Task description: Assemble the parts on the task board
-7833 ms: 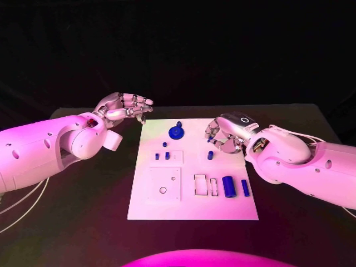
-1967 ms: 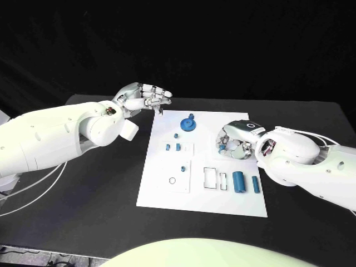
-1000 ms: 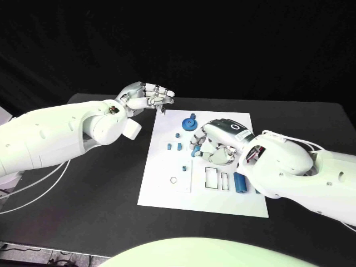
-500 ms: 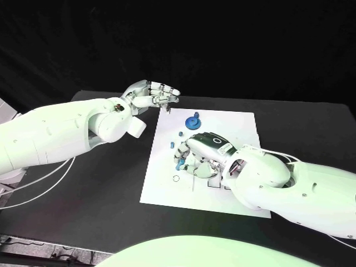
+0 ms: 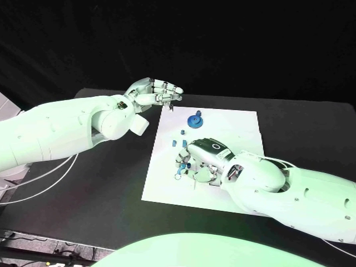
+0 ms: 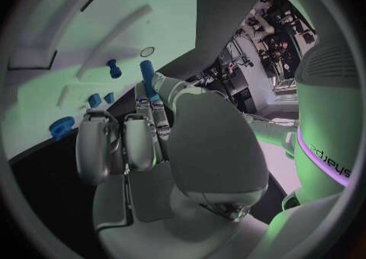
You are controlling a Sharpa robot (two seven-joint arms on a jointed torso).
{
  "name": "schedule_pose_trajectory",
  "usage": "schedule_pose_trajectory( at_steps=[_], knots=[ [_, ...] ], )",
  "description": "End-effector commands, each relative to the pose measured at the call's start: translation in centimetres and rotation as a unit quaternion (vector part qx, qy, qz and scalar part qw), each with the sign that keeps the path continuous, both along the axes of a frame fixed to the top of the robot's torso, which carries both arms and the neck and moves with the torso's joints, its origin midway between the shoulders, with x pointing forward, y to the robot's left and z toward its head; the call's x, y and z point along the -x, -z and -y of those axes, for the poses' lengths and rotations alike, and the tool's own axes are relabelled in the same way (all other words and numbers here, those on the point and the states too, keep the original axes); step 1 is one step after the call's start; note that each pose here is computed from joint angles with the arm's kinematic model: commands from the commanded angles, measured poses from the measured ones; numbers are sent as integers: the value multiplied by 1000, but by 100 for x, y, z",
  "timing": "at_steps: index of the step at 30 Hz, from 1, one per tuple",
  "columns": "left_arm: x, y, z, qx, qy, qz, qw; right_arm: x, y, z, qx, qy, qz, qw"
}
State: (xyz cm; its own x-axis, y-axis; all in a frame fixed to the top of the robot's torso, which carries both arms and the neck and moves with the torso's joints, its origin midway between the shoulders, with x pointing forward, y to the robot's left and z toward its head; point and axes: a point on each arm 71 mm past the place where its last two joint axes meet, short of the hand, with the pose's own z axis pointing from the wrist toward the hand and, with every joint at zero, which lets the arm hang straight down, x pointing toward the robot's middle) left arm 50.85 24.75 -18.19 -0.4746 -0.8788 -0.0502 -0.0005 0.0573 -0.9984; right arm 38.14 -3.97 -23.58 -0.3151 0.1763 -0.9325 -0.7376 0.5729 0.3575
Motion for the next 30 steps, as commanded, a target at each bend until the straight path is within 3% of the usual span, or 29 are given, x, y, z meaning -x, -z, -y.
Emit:
schedule_pose_trajectory(
  at_steps=[1,30],
  knots=[
    [6,-10,27,7,9,-1,1000,18,20,-27,4,-7,9,1000],
    [9,-9,17,6,8,-2,1000,64,184,-120,28,-10,-9,1000]
  ],
)
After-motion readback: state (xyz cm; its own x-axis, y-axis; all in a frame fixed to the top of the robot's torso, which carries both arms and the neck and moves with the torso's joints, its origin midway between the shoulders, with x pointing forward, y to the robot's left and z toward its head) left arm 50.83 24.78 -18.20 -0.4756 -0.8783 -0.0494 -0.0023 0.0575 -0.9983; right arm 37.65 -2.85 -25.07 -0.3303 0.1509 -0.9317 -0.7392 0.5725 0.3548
